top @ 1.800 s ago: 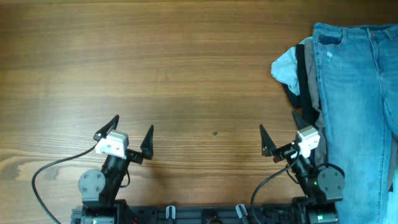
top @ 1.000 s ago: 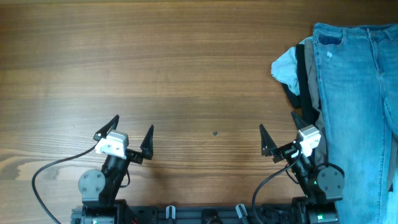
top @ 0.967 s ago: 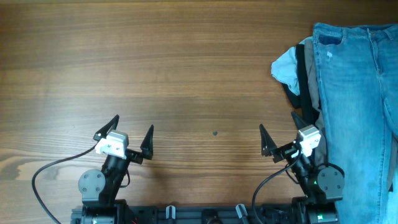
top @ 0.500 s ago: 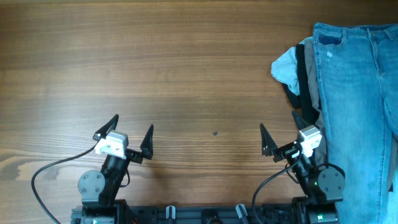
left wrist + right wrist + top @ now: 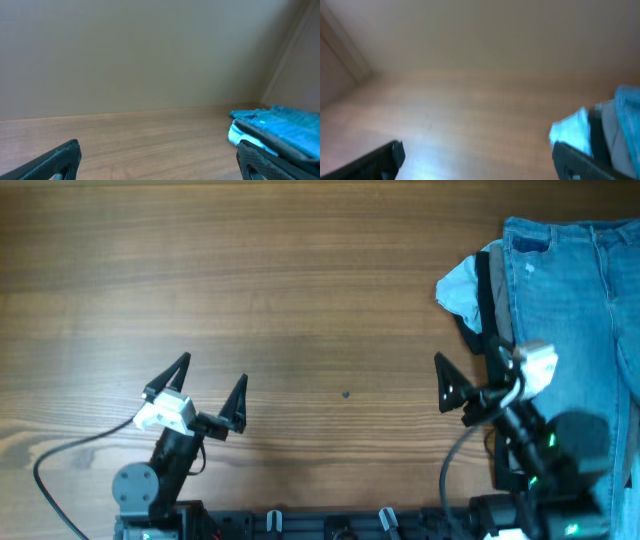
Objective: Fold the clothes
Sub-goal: 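Grasp the light blue jeans waistband with both grippers from the pile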
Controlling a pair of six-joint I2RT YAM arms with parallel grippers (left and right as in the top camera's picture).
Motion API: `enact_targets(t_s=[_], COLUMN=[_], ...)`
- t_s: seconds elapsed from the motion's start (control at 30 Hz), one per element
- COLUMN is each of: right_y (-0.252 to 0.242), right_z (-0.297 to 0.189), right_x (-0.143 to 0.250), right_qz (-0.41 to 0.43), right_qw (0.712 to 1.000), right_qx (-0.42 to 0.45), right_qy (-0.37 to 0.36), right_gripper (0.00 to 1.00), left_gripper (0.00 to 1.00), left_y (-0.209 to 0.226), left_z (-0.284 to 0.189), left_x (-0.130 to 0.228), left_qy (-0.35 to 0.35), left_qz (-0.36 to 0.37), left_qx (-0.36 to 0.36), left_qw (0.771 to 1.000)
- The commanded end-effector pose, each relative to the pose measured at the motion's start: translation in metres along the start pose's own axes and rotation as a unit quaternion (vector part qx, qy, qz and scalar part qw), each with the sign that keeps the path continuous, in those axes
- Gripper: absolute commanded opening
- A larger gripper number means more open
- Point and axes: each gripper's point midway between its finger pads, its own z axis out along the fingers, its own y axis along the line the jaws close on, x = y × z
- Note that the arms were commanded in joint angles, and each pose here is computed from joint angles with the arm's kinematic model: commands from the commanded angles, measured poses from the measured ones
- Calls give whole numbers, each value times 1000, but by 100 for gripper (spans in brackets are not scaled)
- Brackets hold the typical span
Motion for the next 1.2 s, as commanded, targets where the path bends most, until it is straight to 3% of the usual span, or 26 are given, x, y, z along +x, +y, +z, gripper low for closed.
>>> enact_targets(t_s=[0.0, 0.1, 0.13, 0.2, 0.23, 0.27, 0.3, 0.33, 0.43, 0.5, 0.67, 0.77, 0.87, 0.93, 0.97, 1.03, 1.07, 1.13, 1.17], right_y=[-11, -13, -1, 12, 8, -10, -60, -86, -176, -216, -295, -304, -302, -301, -306, -320, -325, -326, -322], right_z=[33, 72, 89, 98, 106, 113, 119, 118, 113, 118, 136, 159, 176, 181, 180, 170, 167, 166, 169], right_x=[-26, -44, -53, -44, -42, -38, -34, -32, -14, 12, 86, 124, 158, 161, 159, 156, 153, 146, 140], right_qz=[31, 20, 11, 64, 49, 53, 89, 102, 142, 168, 223, 213, 212, 208, 202, 189, 185, 189, 188], right_qw=[996, 986, 982, 969, 969, 971, 966, 957, 915, 892, 848, 853, 857, 861, 861, 850, 848, 853, 862], right_qx=[24, 8, -43, -82, -84, -39, 90, 153, 310, 342, 390, 358, 316, 303, 314, 355, 365, 359, 342], right_qy=[82, 164, 184, 225, 227, 230, 227, 222, 219, 241, 281, 316, 348, 350, 346, 340, 336, 329, 324], right_gripper=[100, 100, 100, 100, 100, 100, 100, 100, 100, 97, 79, 72, 58, 57, 41, 29, 28, 37, 35], left_gripper=[100, 100, 100, 100, 100, 100, 100, 100, 100, 100, 100, 100, 100, 100, 100, 100, 100, 100, 100], left_y=[-8, 0, 6, 14, 17, 21, 30, 35, 45, 46, 46, 46, 46, 46, 46, 46, 46, 46, 46], left_z=[15, 40, 57, 75, 85, 94, 108, 116, 136, 138, 137, 137, 137, 137, 137, 137, 137, 137, 137], left_x=[-37, -52, -58, -62, -66, -66, -65, -63, -56, -53, -53, -53, -53, -53, -53, -53, -53, -53, -53], left_qy=[36, 126, 191, 261, 292, 323, 362, 375, 395, 398, 397, 399, 399, 399, 399, 399, 399, 399, 399], left_qz=[-38, -77, -103, -131, -145, -159, -173, -177, -164, -166, -166, -166, -166, -166, -166, -167, -166, -166, -166], left_qx=[10, -10, -24, -40, -47, -53, -71, -77, -73, -72, -73, -73, -73, -73, -73, -73, -73, -73, -73], left_qw=[999, 989, 976, 956, 944, 931, 913, 907, 901, 900, 900, 899, 899, 899, 899, 899, 899, 899, 899])
